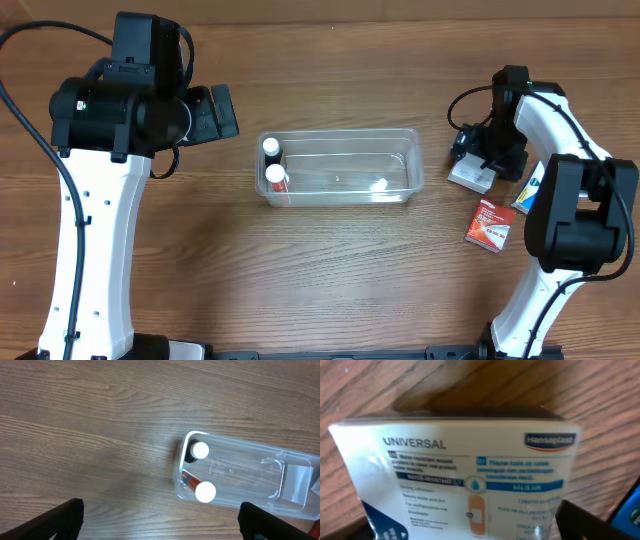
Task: Pack container
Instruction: 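Grasp the white Hansaplast box with the right gripper, then place the Hansaplast box upright in the container's right end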
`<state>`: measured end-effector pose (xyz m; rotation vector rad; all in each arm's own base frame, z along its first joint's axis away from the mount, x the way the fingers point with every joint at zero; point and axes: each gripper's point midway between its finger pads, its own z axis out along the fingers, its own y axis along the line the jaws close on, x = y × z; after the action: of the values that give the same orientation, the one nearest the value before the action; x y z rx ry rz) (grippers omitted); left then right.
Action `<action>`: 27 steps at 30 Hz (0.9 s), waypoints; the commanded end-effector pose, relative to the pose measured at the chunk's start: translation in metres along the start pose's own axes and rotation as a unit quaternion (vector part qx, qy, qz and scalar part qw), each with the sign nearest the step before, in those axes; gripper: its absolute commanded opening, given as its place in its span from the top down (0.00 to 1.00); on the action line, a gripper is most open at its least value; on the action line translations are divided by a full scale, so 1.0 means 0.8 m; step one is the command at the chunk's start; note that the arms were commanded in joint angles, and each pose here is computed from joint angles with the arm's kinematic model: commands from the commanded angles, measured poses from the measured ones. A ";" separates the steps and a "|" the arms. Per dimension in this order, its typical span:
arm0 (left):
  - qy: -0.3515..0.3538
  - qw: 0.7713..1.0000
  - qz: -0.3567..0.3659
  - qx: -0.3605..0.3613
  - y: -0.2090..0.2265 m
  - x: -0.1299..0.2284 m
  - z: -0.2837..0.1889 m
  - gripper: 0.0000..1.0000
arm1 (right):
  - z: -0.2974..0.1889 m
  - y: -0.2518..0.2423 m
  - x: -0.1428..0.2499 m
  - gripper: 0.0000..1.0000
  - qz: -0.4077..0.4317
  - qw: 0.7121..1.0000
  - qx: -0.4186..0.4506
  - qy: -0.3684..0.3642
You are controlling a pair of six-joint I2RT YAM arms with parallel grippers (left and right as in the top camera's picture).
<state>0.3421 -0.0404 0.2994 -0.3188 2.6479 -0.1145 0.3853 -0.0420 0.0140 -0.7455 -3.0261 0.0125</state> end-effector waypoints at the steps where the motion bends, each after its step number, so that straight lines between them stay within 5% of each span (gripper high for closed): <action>1: 0.000 1.000 0.004 0.005 -0.001 -0.002 0.000 0.00 | 0.001 0.001 0.001 0.20 0.000 1.000 -0.002 0.000; 9: 0.000 1.000 0.004 0.005 -0.001 -0.002 0.000 0.00 | -0.014 0.002 -0.003 0.28 0.001 1.000 -0.007 -0.013; 15: 0.000 1.000 0.004 0.005 -0.001 -0.002 0.000 0.00 | -0.146 0.014 -0.016 0.28 -0.014 0.992 -0.050 -0.113; 20: 0.000 1.000 0.004 0.005 -0.001 -0.002 0.000 0.00 | -0.255 0.078 0.049 0.28 -0.133 0.965 -0.119 -0.193; 27: 0.000 1.000 0.004 0.005 -0.001 -0.002 0.000 0.00 | -0.235 0.168 0.116 0.28 -0.244 0.944 -0.135 -0.175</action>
<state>0.3414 -0.0408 0.2991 -0.3182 2.6512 -0.1176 0.3747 0.1001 0.2193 -0.0756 -3.5446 -0.3203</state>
